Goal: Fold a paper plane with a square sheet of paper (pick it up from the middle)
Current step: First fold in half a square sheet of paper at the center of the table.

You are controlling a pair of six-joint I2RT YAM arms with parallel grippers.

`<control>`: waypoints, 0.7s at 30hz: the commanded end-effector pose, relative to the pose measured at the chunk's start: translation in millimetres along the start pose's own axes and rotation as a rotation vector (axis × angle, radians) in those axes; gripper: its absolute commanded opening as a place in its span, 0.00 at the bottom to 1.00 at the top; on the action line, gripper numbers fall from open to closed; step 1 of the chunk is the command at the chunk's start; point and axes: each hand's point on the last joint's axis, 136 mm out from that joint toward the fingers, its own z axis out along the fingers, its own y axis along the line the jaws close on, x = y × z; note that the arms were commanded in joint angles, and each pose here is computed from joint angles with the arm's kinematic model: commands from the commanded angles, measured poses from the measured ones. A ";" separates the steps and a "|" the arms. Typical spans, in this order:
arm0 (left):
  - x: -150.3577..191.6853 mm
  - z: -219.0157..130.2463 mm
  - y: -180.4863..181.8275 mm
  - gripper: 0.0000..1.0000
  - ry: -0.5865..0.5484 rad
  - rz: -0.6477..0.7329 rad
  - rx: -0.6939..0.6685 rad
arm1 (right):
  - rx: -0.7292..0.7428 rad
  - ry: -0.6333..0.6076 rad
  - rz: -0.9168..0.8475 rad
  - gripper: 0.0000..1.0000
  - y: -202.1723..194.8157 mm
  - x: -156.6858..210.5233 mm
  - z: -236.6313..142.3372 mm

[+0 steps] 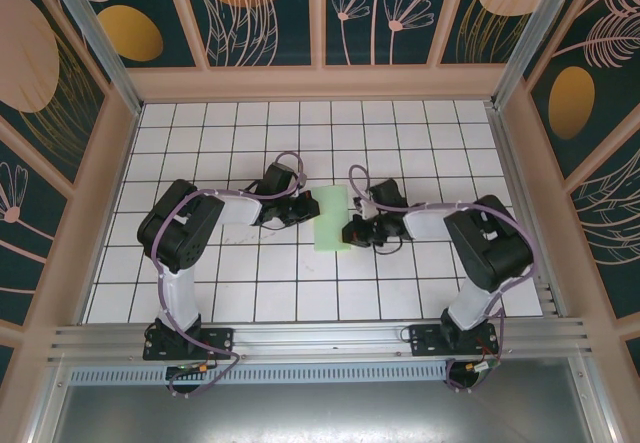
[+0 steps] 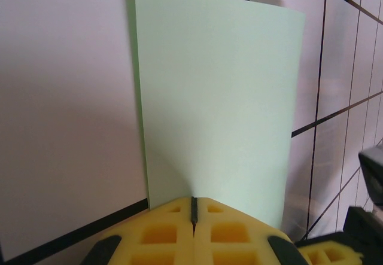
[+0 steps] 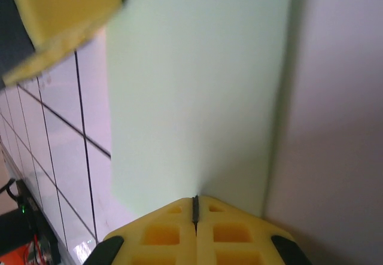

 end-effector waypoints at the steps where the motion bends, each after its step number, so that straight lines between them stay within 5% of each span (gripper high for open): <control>1: 74.8 8.9 134.5 0.00 0.162 -0.151 -0.436 | 0.053 0.114 0.092 0.00 -18.6 47.1 -8.8; 5: 71.9 8.4 131.9 0.00 0.157 -0.144 -0.433 | 0.105 0.096 0.084 0.00 -21.7 48.4 -23.7; 9: 59.3 5.6 111.4 0.00 0.130 -0.119 -0.380 | 0.095 -0.045 0.054 0.00 -3.4 6.1 -46.4; 15: 3.4 -11.4 12.2 0.00 0.023 0.044 -0.127 | 0.026 -0.238 0.098 0.00 17.6 -50.2 -55.2; 21: -33.7 -27.9 -63.1 0.18 -0.051 0.119 0.073 | -0.028 -0.278 0.217 0.00 15.1 -76.5 -34.5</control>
